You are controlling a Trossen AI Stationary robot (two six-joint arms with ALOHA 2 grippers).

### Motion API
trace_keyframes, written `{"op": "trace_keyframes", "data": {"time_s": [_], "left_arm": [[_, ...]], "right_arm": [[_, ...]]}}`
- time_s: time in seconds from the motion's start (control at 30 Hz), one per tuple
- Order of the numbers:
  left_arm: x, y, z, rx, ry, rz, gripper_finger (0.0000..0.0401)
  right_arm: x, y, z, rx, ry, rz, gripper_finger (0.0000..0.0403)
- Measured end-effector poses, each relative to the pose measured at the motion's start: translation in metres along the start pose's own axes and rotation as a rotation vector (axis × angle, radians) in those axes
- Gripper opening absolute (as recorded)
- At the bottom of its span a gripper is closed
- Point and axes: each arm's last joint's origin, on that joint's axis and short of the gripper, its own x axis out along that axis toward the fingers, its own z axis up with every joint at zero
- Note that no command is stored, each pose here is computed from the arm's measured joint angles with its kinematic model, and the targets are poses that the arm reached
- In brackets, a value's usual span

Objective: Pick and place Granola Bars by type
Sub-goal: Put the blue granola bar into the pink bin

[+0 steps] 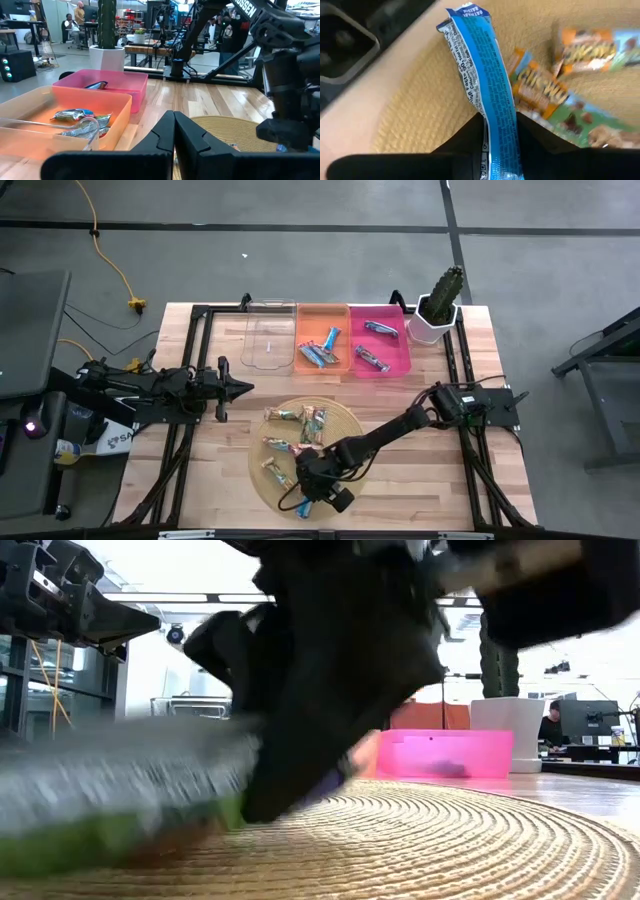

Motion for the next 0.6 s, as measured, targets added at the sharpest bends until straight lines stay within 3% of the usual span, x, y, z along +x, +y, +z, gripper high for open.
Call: {"op": "trace_keyframes", "data": {"time_s": [0.3, 0.6], "left_arm": [[0.000, 0.000, 0.000, 0.000, 0.000, 0.000, 0.0001], [0.000, 0.000, 0.000, 0.000, 0.000, 0.000, 0.0001]], "right_arm": [[-0.028, -0.002, 0.030, 0.137, -0.050, 0.081, 0.0084], [-0.070, -0.016, 0.072, 0.326, -0.280, 0.338, 0.0084]]}}
